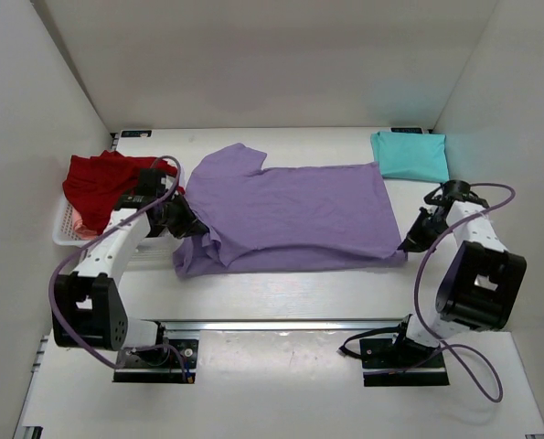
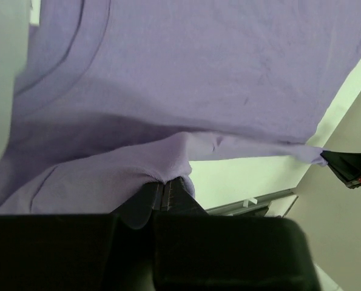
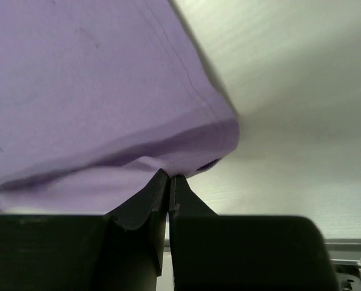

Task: Fold and stack the t-shirts
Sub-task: Fold the flattened tshirt in 1/3 of the way

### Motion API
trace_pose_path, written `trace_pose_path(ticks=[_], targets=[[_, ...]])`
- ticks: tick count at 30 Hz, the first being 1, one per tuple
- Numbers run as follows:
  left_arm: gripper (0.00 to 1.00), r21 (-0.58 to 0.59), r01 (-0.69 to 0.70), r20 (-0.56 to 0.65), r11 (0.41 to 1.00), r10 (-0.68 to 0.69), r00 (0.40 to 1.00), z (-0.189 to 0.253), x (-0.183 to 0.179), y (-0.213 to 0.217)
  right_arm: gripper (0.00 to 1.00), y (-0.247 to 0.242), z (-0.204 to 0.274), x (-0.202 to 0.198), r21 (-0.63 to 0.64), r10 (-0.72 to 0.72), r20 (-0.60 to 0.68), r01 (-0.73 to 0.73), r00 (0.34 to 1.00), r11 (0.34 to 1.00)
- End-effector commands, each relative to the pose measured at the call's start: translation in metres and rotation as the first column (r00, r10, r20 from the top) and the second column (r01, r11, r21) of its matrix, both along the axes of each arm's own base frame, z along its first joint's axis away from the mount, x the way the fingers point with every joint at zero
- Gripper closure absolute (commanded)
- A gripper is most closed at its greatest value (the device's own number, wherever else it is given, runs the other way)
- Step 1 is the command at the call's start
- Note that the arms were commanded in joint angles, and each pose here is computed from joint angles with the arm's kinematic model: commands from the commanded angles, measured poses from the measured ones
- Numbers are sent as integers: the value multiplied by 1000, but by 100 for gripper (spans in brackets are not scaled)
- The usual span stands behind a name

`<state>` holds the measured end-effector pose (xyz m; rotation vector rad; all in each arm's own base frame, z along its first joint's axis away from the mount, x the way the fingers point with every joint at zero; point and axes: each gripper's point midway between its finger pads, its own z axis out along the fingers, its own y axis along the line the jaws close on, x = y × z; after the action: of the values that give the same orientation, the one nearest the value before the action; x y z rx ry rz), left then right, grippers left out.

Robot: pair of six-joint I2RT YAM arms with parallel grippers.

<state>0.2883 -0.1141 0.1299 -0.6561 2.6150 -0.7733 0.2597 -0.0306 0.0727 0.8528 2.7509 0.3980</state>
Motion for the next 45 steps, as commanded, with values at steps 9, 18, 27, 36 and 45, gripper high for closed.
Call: trace_pose_path(ticks=[9, 18, 27, 36, 45], targets=[[100, 26, -54, 69, 998, 52, 996, 15, 62, 16, 100, -10, 5, 66, 1, 31, 71, -32, 997, 1000], [54, -2, -98, 62, 995, 98, 993, 13, 86, 23, 47, -14, 16, 109, 16, 28, 181, -31, 983, 999], [54, 32, -30, 62, 999, 28, 998, 14, 64, 3, 53, 10, 30, 121, -70, 143, 261, -129, 955, 989], [54, 171, 56, -86, 984, -41, 995, -55, 8, -24, 50, 73, -7, 108, -50, 281, 238, -277, 930, 960], [53, 351, 61, -265, 934, 37, 963, -122, -40, 9, 48, 83, -59, 40, -25, 338, -47, -340, 940, 940]])
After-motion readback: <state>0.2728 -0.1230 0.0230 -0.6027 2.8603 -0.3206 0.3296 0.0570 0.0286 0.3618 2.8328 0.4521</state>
